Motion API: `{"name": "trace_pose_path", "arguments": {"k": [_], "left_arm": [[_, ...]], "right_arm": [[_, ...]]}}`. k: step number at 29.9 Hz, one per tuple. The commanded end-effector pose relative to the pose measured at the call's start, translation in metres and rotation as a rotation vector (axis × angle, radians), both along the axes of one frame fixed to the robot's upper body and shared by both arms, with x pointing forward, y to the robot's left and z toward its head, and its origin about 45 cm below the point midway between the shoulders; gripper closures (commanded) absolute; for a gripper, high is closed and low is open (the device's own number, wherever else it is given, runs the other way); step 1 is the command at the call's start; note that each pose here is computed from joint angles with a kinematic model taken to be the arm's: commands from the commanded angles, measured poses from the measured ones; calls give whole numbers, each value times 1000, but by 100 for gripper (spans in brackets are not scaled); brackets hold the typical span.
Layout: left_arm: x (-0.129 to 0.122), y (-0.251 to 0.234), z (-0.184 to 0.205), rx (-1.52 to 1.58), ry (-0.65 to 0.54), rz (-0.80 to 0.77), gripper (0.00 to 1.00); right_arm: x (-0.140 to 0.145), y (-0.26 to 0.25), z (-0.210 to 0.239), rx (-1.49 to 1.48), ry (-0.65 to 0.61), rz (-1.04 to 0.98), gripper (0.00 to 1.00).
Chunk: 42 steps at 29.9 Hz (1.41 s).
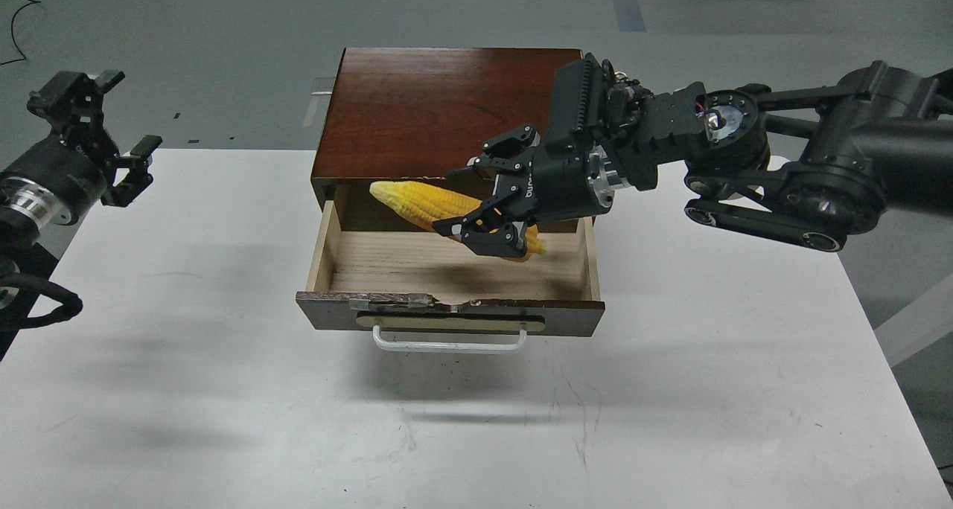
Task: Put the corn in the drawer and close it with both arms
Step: 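Lift the corn with the right gripper and lower it into the open drawer, then open the right gripper and withdraw it up and away from the drawer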
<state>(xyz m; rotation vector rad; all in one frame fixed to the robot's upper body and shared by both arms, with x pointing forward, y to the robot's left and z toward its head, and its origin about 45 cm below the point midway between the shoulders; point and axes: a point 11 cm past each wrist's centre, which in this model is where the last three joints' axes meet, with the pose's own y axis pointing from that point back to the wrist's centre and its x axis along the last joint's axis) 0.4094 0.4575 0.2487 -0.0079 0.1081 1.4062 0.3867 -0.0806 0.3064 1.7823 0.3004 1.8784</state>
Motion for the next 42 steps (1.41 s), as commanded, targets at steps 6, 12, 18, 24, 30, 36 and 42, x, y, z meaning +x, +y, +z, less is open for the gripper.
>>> {"name": "trace_pose_path", "arguments": {"k": [6, 12, 18, 24, 30, 36, 42], "left_arm": [[2, -1, 4, -5, -10, -11, 2], [2, 9, 16, 31, -48, 9, 2], [3, 17, 41, 149, -128, -13, 2], [1, 17, 56, 392, -169, -65, 2], [-7, -21, 103, 820, -353, -131, 2], [-46, -115, 136, 1022, -579, -467, 95], [-105, -200, 105, 1144, -746, -823, 100]], "right_arm": [[3, 10, 19, 110, 2, -16, 0], [32, 24, 109, 591, 183, -253, 0], [92, -80, 149, 1248, 568, -683, 1], [104, -208, 53, 1622, 835, -1122, 1], [60, -292, -53, 1736, 931, -1464, 1], [24, -321, -106, 1689, 935, -1626, 1], [13, -326, -122, 1667, 941, -1669, 1]]}}
